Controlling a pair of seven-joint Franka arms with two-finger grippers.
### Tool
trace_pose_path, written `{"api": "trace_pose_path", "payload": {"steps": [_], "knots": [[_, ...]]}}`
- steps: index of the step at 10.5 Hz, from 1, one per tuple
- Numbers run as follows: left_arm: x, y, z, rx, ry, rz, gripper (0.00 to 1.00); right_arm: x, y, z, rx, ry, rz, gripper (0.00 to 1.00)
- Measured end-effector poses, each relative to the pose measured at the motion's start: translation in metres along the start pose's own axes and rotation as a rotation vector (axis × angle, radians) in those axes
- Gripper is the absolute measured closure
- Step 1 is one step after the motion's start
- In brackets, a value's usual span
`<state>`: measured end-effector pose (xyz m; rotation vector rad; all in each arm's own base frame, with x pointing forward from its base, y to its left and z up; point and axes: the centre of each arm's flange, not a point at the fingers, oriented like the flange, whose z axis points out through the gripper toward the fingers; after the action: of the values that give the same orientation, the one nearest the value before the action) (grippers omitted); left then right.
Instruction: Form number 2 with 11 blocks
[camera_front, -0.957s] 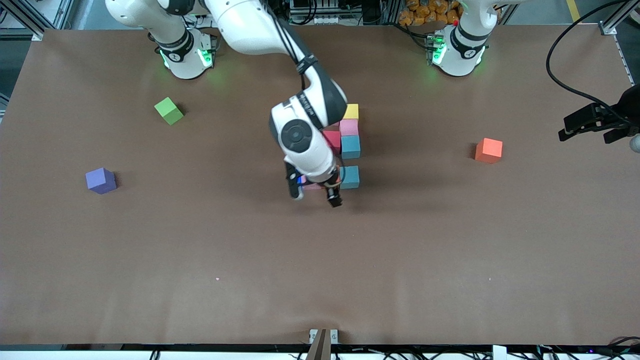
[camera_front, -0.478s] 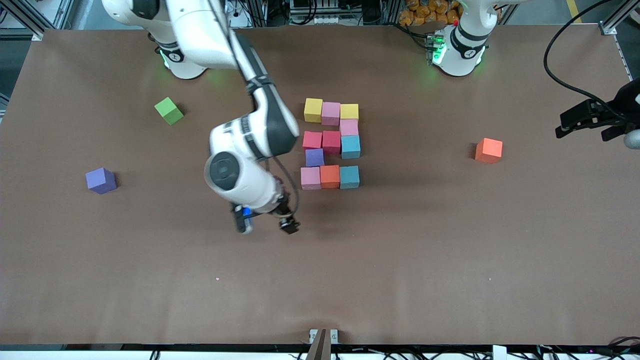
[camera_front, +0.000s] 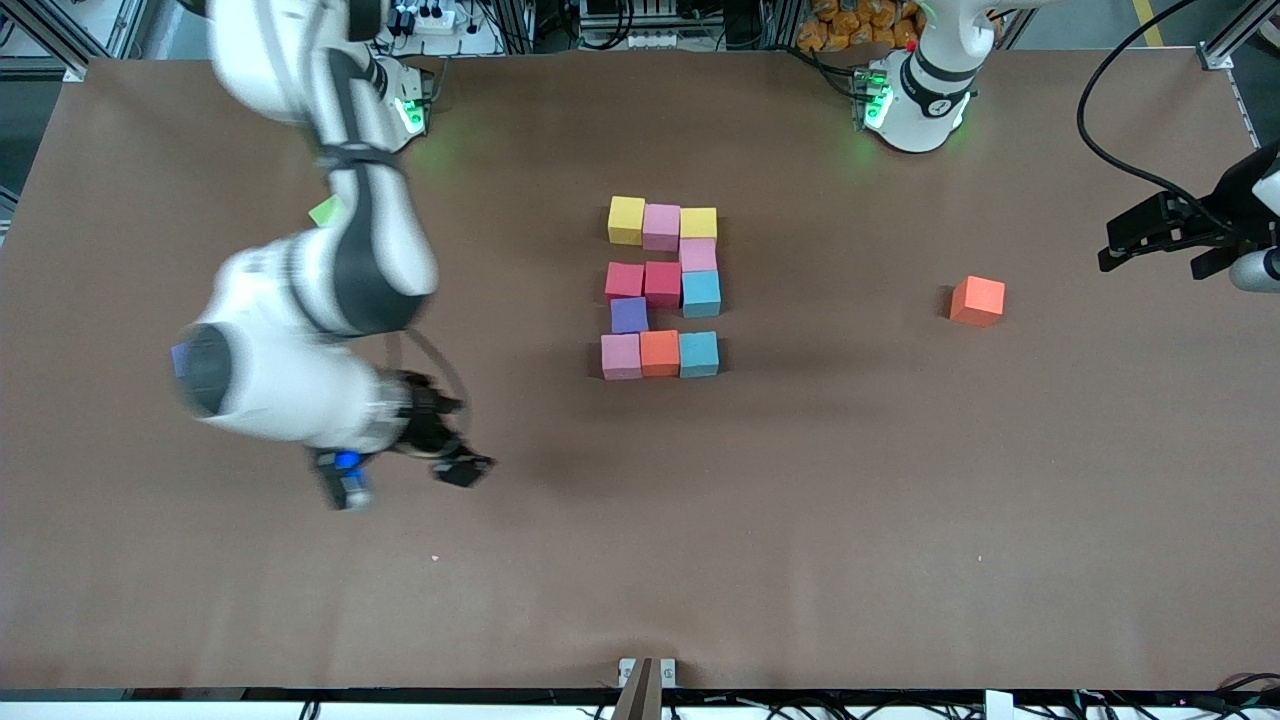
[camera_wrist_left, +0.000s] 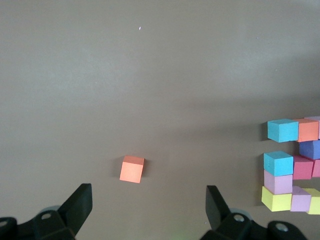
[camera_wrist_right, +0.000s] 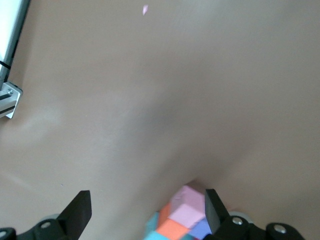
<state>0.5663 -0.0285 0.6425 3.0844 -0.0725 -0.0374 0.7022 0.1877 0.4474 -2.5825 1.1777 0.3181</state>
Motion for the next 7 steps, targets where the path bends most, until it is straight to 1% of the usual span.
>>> {"api": "trace_pose_path", "payload": {"steps": [1, 2, 3, 4, 5, 7], "knots": [[-0.001, 0.006, 0.000, 0.000, -0.007, -0.006, 0.00, 0.035, 0.031, -0.035, -0.004, -0.005, -0.103, 0.00], [-0.002, 0.010, 0.000, 0.000, -0.009, -0.003, 0.00, 0.062, 0.063, -0.065, -0.032, 0.010, -0.216, 0.00], [-0.002, 0.010, 0.000, 0.000, -0.009, -0.003, 0.00, 0.075, 0.089, -0.090, -0.080, 0.039, -0.312, 0.00], [-0.003, 0.008, 0.000, 0.000, -0.010, -0.006, 0.00, 0.071, 0.106, -0.114, -0.135, 0.083, -0.400, 0.00], [-0.003, 0.007, 0.000, 0.001, -0.013, -0.009, 0.00, 0.056, 0.116, -0.141, -0.165, 0.125, -0.499, 0.00], [-0.004, 0.005, 0.000, 0.005, -0.015, -0.013, 0.00, 0.030, 0.148, -0.194, -0.164, 0.167, -0.703, 0.00]]}}
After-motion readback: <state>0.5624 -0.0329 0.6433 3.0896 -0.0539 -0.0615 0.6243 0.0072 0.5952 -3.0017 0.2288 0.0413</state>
